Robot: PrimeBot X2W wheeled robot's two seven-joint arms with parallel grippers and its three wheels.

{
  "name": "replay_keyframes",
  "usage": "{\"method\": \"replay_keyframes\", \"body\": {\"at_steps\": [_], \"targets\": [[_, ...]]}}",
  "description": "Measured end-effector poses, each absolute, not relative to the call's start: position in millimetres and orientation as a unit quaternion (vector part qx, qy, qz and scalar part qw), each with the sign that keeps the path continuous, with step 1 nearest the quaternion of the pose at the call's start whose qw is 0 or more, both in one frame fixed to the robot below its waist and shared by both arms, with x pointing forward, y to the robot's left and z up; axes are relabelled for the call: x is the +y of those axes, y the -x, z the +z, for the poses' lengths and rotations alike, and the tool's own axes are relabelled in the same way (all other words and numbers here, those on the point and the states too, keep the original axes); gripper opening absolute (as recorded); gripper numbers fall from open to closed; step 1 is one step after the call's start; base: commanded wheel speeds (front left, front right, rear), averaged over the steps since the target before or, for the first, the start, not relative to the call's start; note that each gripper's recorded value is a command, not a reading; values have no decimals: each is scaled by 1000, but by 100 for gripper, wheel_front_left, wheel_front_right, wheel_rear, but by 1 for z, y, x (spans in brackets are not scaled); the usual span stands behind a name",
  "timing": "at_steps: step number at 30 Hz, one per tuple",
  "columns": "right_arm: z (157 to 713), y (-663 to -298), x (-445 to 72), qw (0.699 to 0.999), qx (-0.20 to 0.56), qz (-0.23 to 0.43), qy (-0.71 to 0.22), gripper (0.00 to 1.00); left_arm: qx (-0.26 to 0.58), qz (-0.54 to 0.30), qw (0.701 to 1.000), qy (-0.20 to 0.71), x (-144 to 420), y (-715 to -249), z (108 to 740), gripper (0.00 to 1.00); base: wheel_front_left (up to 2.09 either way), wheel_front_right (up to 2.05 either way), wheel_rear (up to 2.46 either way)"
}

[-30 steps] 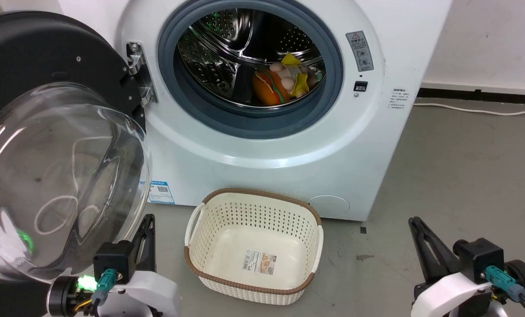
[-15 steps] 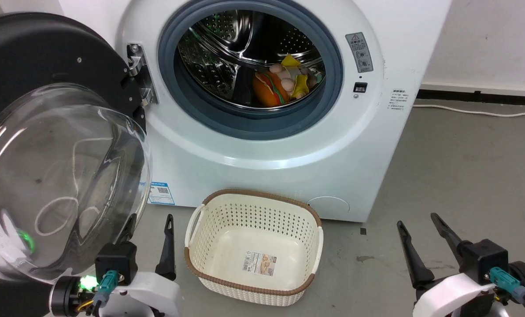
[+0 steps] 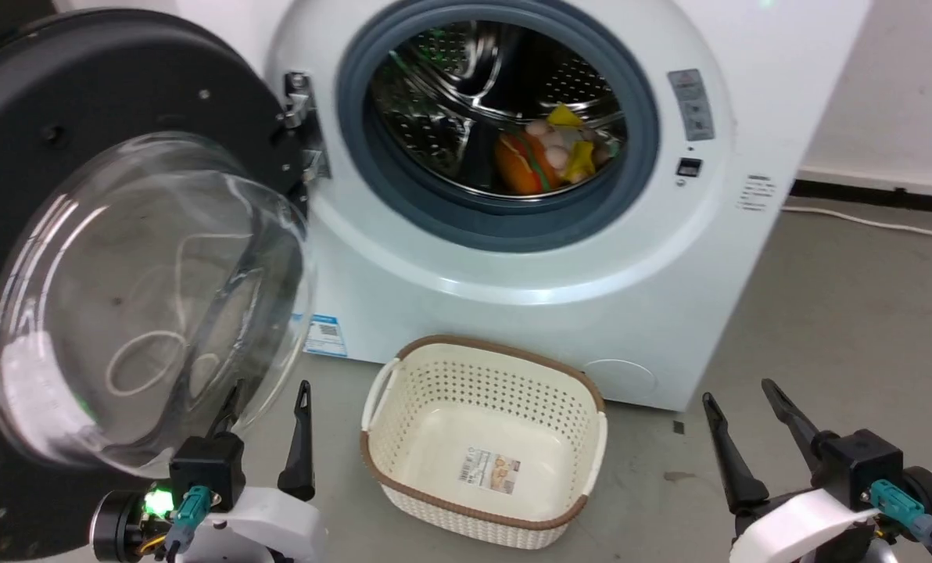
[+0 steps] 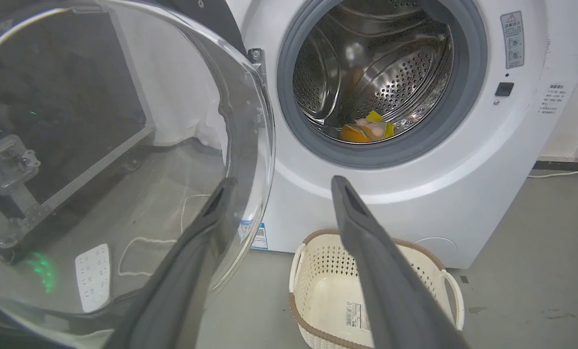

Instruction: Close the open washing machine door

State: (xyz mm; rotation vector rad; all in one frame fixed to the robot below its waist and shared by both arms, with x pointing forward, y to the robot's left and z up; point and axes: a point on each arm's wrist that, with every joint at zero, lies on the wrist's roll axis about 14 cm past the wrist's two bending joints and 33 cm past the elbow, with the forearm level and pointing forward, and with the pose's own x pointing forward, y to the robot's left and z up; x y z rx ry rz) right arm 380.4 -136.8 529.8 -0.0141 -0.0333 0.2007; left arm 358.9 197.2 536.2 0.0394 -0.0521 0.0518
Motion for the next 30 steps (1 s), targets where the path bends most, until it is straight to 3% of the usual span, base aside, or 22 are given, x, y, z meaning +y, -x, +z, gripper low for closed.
{"method": "replay_keyframes", "body": {"at_steps": [30], "targets": [[518, -400, -36, 970, -16, 241, 1, 100, -48, 139, 989, -8, 264, -316, 538, 100, -2, -2, -2]]}}
